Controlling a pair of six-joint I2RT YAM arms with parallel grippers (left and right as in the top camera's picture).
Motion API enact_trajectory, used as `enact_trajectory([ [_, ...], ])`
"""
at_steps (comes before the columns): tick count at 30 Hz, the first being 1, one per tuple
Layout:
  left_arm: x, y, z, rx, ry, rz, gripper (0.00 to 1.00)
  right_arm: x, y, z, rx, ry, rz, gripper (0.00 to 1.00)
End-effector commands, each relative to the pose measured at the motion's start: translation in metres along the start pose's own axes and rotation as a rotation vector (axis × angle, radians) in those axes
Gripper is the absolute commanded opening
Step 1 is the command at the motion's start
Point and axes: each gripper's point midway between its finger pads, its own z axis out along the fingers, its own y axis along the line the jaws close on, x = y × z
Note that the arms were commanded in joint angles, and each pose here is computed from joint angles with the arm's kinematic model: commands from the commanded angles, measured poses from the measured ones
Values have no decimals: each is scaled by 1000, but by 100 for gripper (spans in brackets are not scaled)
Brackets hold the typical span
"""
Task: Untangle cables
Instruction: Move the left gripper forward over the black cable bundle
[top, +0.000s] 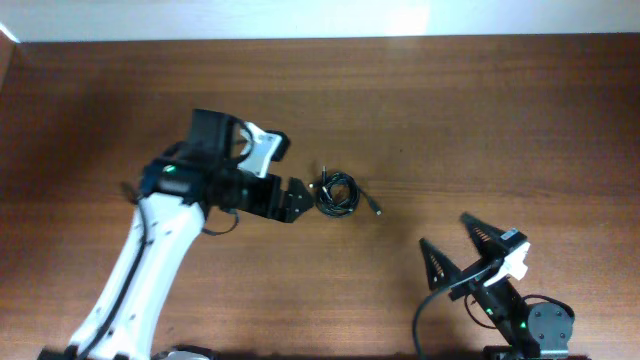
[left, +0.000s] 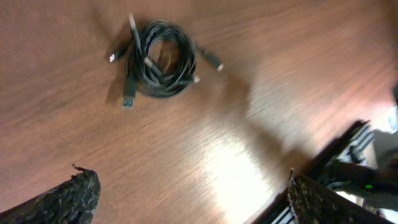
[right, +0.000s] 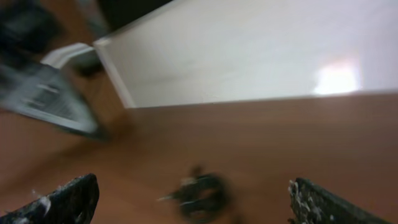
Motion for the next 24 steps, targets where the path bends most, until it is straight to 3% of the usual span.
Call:
enact_trajectory([
  [1,-1,5,23,-81,52,-4,99,-4,36,-4,-194,22,133,98],
  [5,-5,10,26,-136,51,18,99,-67,63,-15,-241,-178,-66,98],
  [8,-9,19,23,-194,40,24,99,-123,67,-26,-61,-239,-246,98],
  [11,-14,25,22,-230,20,33,99,-162,38,-46,315,-89,-285,98],
  [15,-28,16,23,-180,-35,57,99,-165,22,-65,529,223,-223,98],
  [18,-43,-7,25,-51,-94,92,99,-151,35,-54,443,432,-93,98],
  [22,-57,-24,24,39,-149,130,99,-120,79,-33,142,595,153,98],
  [24,-60,-21,28,35,-152,133,99,-114,77,-22,103,639,207,98],
])
